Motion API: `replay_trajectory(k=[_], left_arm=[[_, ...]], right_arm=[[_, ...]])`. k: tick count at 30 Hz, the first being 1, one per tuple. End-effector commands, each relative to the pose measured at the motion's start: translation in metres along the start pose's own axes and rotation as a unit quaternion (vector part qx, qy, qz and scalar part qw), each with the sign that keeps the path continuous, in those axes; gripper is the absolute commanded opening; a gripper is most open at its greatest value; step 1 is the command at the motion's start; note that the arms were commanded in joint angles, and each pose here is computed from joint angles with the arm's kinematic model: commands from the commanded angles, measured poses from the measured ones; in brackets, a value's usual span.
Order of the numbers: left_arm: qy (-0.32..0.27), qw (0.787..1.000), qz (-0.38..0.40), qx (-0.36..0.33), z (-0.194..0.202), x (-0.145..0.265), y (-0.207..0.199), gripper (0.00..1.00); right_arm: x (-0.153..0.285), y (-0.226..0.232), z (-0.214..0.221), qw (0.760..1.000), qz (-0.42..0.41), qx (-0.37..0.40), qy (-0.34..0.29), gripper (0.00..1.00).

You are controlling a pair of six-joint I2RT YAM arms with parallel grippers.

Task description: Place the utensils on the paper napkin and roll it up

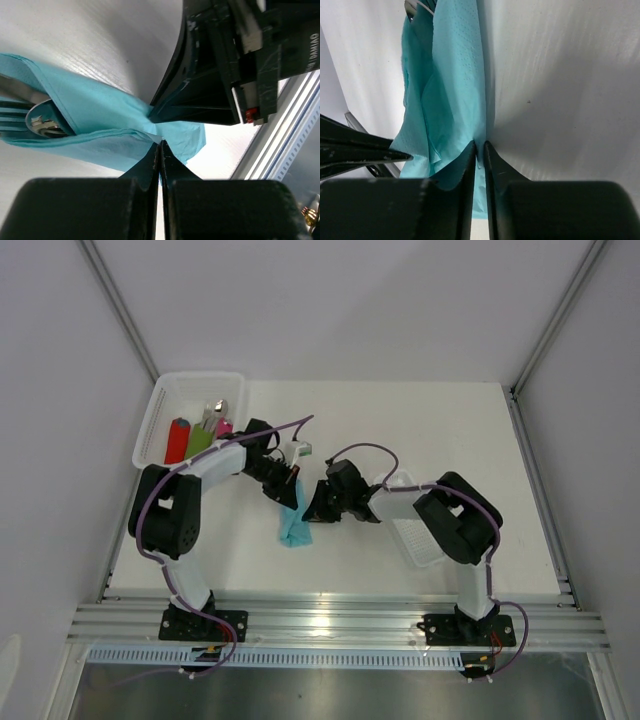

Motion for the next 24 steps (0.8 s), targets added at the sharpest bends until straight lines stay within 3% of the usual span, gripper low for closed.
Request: replay_trajectory(k=[1,6,13,24], left_arm=[[-0.029,0.999,0.03,-0.021,-0.015,0.008,-0.021,0.01],[-0.037,0.998,0.052,-0.017,-0.019,0.007,-0.028,0.01],[-0.032,0.996,0.084,0.005,-0.02,0.001,-0.034,0.01],[-0.001,0.998,0.053,0.038,-0.007,-0.02,-0.012,0.04]], right_arm=[[-0.008,-0.001,0.008,1.0,-0.009,-0.01,0.008,0.13],[-0.013,0.008,0.013,1.0,-0.019,-0.02,0.005,0.03],[-0.01,0.01,0.007,0.999,0.008,-0.03,-0.028,0.02],[-0.006,0.012,0.007,0.998,0.02,-0.036,-0.045,0.03]])
Point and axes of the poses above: each gripper's point midway between its finger pads, its own x axis back along the fingers, its own y axis along the line the jaws close on, z = x × y, the point moved 4 cm from there along x, back along the fingers, and after that the axes turned 11 degrees about x, right-handed, at the moved point
